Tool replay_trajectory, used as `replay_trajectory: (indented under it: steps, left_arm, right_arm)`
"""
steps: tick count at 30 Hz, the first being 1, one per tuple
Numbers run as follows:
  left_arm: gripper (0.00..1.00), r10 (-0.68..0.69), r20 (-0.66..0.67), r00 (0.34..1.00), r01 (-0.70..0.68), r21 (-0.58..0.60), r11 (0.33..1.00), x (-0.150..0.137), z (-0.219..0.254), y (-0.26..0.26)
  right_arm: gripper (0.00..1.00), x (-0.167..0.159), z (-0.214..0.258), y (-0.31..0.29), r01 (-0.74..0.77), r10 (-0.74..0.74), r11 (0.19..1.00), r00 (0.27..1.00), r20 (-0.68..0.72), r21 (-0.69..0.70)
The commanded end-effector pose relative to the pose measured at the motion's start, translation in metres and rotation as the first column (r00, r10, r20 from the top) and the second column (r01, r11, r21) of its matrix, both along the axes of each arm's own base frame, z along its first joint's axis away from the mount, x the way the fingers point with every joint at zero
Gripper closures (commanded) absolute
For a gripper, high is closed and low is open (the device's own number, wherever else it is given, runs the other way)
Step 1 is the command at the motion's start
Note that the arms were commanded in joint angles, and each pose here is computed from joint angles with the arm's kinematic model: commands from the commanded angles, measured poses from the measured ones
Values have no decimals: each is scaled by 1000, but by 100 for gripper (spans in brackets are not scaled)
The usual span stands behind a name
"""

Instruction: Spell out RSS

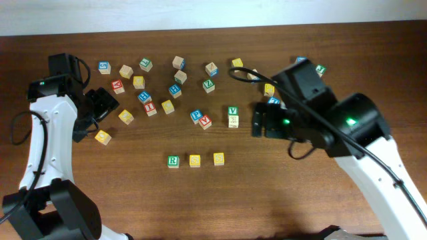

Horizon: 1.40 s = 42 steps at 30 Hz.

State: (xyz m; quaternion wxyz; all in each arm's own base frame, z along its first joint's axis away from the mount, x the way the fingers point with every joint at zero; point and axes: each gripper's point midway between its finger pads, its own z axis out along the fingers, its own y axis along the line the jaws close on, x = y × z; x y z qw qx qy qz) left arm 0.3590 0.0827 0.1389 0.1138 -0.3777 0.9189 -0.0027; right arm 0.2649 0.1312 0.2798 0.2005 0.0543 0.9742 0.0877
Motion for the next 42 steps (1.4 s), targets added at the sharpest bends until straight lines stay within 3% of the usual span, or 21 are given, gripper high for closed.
replay_trajectory:
  steps: [1, 14, 23, 28, 31, 34, 42]
  left_arm:
    - [1, 11, -7, 1000, -11, 11, 1000, -1, -1, 3]
    - [1, 11, -8, 1000, -11, 10, 1000, -1, -1, 3]
    - [1, 11, -8, 1000, -11, 11, 1000, -1, -1, 3]
    - [1, 11, -7, 1000, -11, 11, 1000, -1, -1, 3]
    - [1, 11, -7, 1000, -11, 11, 1000, -1, -1, 3]
    - [1, 11, -8, 1000, -11, 11, 1000, -1, -1, 3]
    - [1, 11, -7, 1000, -11, 11, 1000, -1, -1, 3]
  right_arm:
    - [2, -4, 0, -31, 52, -51, 990, 999, 9, -129]
    - [2, 43, -51, -20, 56, -75, 968, 995, -71, -246]
    - [2, 44, -54, -19, 53, -75, 967, 994, -80, -251]
    - [2, 40, -57, -8, 31, -54, 980, 992, -112, -196]
    - [2, 29, -59, 17, -16, 5, 998, 984, -179, -59]
    - [2, 37, -53, 41, -46, 55, 997, 987, -153, 62]
    - [2, 40, -54, 34, -33, 37, 999, 990, -139, 25]
